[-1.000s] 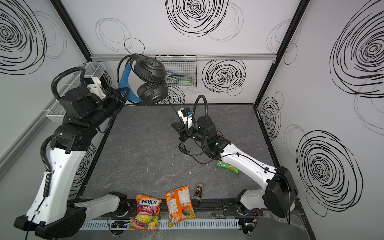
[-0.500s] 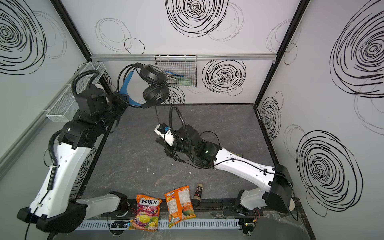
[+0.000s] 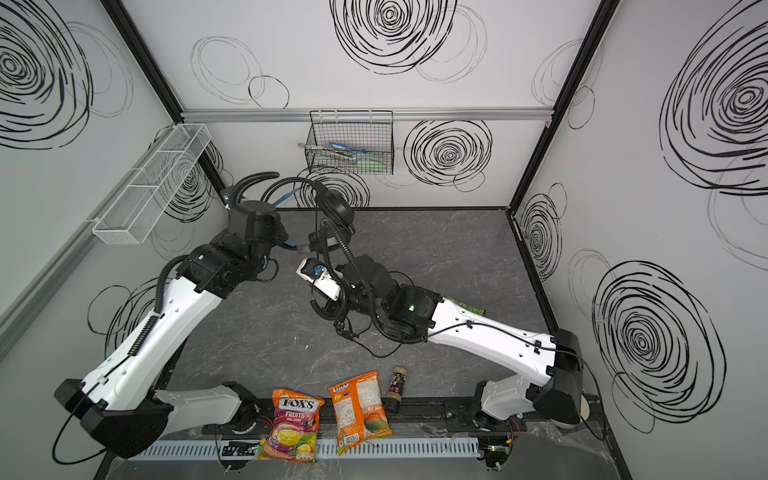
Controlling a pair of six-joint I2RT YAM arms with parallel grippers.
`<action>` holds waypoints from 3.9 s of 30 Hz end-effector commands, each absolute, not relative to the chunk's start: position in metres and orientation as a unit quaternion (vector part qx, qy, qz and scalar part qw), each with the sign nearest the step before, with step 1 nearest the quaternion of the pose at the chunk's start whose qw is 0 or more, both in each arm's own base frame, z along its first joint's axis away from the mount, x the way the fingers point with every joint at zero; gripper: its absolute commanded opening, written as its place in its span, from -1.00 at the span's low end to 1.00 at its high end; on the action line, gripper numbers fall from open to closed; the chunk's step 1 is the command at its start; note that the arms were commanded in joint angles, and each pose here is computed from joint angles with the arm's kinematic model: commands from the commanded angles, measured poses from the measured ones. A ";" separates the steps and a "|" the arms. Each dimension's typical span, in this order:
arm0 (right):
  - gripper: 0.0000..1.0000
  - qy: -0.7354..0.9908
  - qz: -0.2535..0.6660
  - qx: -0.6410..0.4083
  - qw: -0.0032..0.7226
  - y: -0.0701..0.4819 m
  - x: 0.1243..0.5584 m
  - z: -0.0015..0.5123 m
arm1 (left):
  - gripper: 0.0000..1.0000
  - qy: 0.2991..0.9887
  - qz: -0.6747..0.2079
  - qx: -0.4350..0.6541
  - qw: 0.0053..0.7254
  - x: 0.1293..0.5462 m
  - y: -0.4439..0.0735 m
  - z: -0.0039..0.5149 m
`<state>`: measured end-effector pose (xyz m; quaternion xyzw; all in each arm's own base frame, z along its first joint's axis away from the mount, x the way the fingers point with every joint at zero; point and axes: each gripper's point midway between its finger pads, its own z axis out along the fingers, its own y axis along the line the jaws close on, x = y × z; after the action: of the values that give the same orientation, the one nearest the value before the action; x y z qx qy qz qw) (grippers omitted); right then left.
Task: Wrap the headphones
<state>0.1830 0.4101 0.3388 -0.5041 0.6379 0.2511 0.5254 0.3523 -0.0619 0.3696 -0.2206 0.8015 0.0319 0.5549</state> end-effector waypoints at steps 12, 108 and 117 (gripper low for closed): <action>-0.98 0.587 0.100 -0.485 0.640 0.365 0.233 0.421 | -1.00 0.733 0.184 -0.149 0.638 0.328 -0.047 0.413; -0.66 0.550 -0.192 -0.441 0.682 0.277 0.311 0.446 | -1.00 0.839 -0.140 0.205 0.484 0.271 -0.166 0.375; -0.65 0.587 -0.105 -0.365 0.715 0.261 0.328 0.468 | -1.00 0.807 -0.208 0.170 0.526 0.268 -0.164 0.422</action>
<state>0.3297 0.2692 0.4254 -0.4278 0.5880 -0.1630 0.6669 0.2701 -0.1558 0.3627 0.1929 0.8576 -0.1362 0.4569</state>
